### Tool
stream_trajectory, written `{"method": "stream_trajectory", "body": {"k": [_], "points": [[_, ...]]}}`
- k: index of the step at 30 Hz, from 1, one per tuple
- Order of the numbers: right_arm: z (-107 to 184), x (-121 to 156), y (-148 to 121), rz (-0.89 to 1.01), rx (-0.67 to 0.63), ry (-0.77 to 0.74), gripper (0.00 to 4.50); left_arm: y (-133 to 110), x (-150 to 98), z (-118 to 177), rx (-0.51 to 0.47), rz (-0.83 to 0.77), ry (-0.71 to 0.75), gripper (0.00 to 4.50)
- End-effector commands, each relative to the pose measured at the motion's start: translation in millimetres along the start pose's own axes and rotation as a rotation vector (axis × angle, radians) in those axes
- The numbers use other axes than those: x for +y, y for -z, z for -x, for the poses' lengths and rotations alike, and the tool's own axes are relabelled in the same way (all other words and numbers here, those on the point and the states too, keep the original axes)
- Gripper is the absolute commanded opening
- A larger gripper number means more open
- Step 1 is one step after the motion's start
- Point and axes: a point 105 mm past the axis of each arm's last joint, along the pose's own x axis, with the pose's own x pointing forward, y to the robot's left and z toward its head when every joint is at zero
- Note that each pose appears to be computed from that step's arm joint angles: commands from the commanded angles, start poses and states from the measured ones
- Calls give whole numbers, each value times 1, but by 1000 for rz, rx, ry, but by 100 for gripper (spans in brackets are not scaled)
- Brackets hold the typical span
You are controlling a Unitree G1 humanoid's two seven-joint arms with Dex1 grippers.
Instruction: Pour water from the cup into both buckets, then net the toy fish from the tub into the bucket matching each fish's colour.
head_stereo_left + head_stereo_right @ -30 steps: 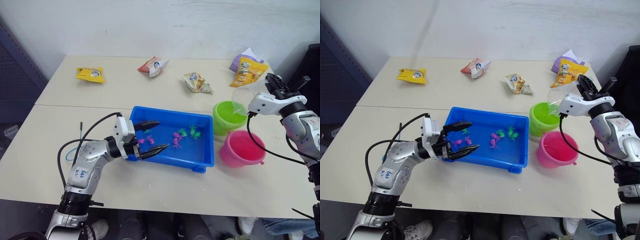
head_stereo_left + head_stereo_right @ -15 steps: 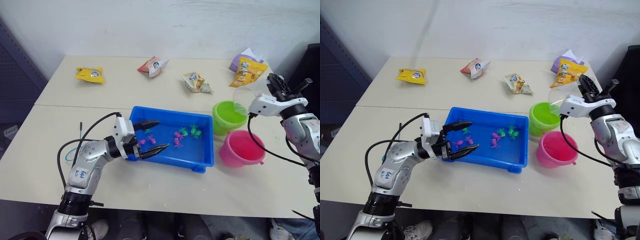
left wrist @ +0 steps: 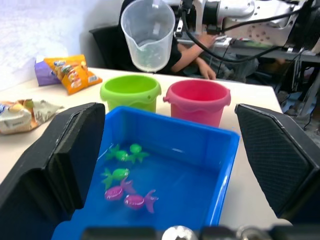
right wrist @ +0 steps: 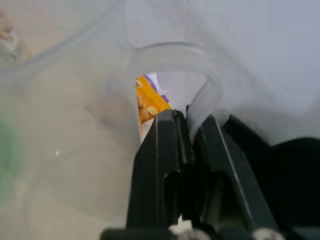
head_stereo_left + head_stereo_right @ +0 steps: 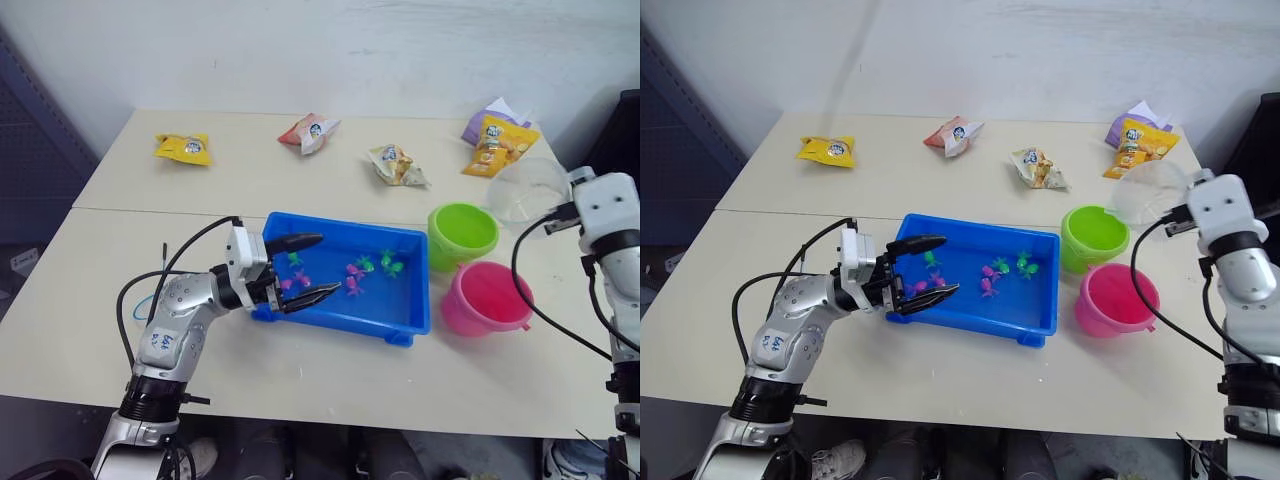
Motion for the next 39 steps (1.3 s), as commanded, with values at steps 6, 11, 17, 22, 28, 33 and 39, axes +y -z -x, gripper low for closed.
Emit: {"method": "stream_trajectory", "body": {"k": [6,11,17,22,28,33,39], "points": [[53,-55,35,-472,121,161,6,-27,-48,-6,15,-24,340,450],[80,-32,75,-607,236,177,6,-25,-58,-9,12,2,397,450],[91,4,110,-710,305,194,6,-28,-58,-13,-40,26,383,450],[85,11,121,-636,288,211,6,-26,-56,-14,-49,23,367,450],[87,19,132,-588,313,195,6,-22,-46,-10,-25,7,317,450],[101,18,134,-620,329,208,260,-21,-45,-9,-15,6,305,450],[149,20,127,-627,380,176,448,-15,-40,0,22,12,278,450]]}}
